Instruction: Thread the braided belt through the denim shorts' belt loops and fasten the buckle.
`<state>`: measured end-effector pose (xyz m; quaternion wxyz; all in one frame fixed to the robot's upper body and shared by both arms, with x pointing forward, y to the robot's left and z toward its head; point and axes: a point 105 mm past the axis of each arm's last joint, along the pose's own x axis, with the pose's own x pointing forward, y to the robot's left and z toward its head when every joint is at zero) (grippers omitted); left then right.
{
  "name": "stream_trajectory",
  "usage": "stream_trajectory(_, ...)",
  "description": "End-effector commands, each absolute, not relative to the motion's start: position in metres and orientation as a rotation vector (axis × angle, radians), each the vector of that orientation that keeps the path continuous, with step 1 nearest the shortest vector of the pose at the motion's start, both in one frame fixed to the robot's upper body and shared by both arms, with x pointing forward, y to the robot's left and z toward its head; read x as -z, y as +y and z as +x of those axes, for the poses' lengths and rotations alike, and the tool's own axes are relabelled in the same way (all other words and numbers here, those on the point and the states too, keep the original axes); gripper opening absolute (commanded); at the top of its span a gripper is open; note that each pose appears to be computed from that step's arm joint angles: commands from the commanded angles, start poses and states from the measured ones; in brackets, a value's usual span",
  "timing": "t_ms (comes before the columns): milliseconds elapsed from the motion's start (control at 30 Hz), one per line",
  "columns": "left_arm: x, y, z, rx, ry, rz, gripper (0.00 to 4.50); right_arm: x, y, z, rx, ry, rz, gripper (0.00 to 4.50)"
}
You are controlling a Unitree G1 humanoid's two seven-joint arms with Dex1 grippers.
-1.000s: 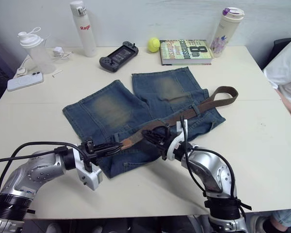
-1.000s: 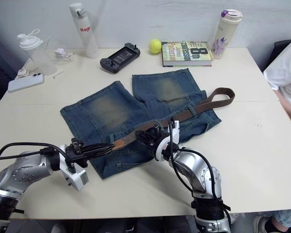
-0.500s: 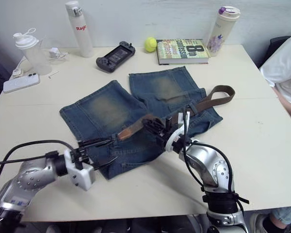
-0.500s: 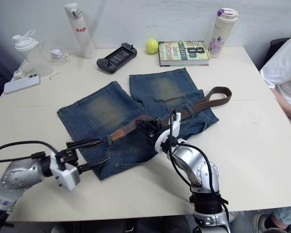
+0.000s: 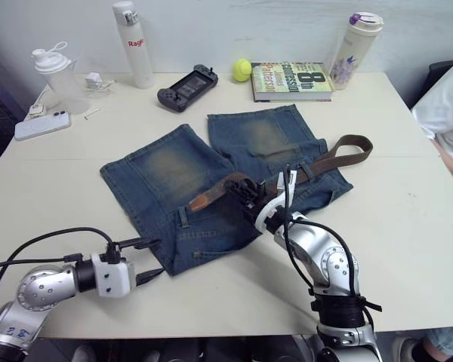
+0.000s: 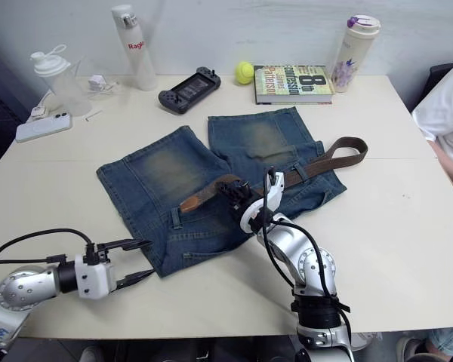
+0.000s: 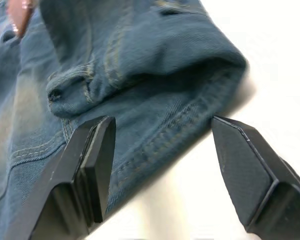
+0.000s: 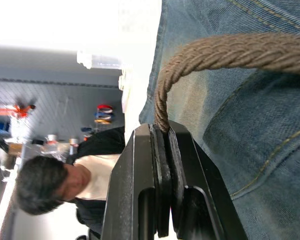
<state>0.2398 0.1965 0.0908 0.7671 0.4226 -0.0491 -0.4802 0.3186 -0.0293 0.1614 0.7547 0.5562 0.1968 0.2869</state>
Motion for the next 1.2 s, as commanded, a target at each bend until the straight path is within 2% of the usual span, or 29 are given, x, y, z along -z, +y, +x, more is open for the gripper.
stream_trajectory(33, -0.084, 0.186, 0.239, 1.08, -0.069, 0.879, 3.08, -0.179, -0.035, 0.313, -0.667, 0.352, 1.191, 0.0)
stream_trajectory(167, -0.073, 0.184, 0.231, 1.163, -0.018, 0.9, 1.77, -0.184, -0.044, 0.316, -0.64, 0.322, 1.192, 0.0)
stream_trajectory(267, -0.067, 0.183, 0.231, 1.184, -0.005, 0.923, 0.32, -0.185, -0.049, 0.317, -0.625, 0.31, 1.188, 0.0)
stream_trajectory(300, -0.066, 0.181, 0.232, 1.184, -0.009, 0.917, 0.06, -0.185, -0.05, 0.318, -0.62, 0.307, 1.187, 0.0)
stream_trajectory(633, -0.068, 0.121, 0.269, 1.196, -0.128, 0.901, 0.06, -0.183, -0.064, 0.319, -0.582, 0.289, 1.132, 0.0)
stream_trajectory(833, -0.08, 0.109, 0.258, 1.24, -0.157, 0.825, 0.06, -0.174, -0.079, 0.322, -0.518, 0.281, 1.085, 0.0)
stream_trajectory(967, -0.088, 0.121, 0.245, 1.246, -0.055, 0.748, 0.06, -0.173, -0.083, 0.321, -0.507, 0.28, 1.086, 0.0)
stream_trajectory(1033, -0.098, 0.132, 0.241, 1.217, -0.039, 0.733, 0.84, -0.171, -0.082, 0.319, -0.512, 0.29, 1.089, 0.0)
stream_trajectory(1067, -0.102, 0.136, 0.239, 1.21, -0.034, 0.73, 1.09, -0.171, -0.081, 0.318, -0.513, 0.296, 1.089, 0.0)
stream_trajectory(1200, -0.129, 0.144, 0.232, 1.161, -0.052, 0.655, 2.95, -0.169, -0.072, 0.314, -0.543, 0.317, 1.097, 0.0)
